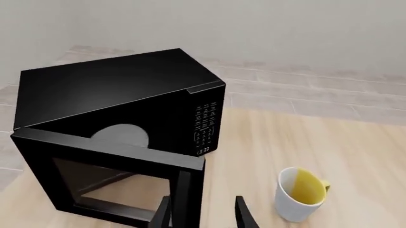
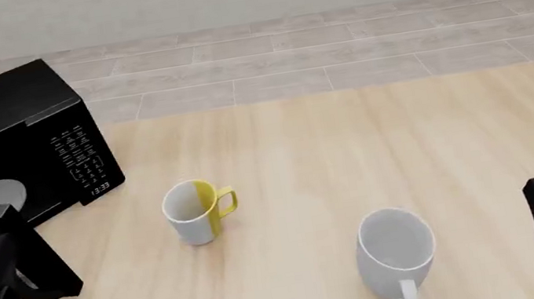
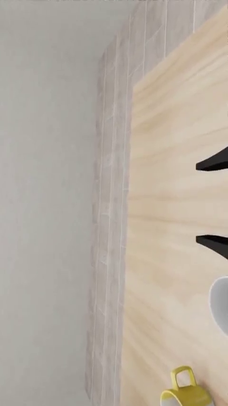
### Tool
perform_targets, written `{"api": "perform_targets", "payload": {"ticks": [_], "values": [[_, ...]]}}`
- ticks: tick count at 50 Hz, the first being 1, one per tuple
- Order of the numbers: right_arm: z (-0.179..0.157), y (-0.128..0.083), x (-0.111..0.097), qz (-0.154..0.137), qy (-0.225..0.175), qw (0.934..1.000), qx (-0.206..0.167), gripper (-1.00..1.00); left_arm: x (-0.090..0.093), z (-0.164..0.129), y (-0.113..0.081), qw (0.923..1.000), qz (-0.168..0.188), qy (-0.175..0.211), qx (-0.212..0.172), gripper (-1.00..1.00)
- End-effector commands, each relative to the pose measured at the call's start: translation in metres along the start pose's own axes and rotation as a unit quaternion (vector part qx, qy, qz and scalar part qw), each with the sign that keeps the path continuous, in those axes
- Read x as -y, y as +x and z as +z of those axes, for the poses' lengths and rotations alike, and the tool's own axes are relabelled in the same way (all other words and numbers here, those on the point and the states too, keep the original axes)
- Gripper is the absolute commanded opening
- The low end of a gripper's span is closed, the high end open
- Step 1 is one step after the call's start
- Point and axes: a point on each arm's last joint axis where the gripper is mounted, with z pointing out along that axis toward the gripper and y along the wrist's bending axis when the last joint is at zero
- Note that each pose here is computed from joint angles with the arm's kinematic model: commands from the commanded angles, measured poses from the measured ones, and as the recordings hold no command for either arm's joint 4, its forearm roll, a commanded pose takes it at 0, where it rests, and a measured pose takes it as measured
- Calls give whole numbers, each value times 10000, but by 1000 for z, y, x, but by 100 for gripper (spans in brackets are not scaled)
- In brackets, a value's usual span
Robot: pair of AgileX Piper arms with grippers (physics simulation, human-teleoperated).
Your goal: Close the microwave.
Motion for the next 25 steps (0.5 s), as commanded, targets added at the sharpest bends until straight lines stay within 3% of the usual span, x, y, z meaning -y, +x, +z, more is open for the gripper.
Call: {"api": "perform_targets", "payload": {"ticks": [1, 25], "values": [[1, 2, 0, 22, 15, 10000, -19, 100, -3, 27, 16, 9989, -227, -113, -384, 100], [5, 3, -1, 7, -38, 10000, -48, 100, -6, 47, 33, 9971, -411, -208, -600, 100]]}}
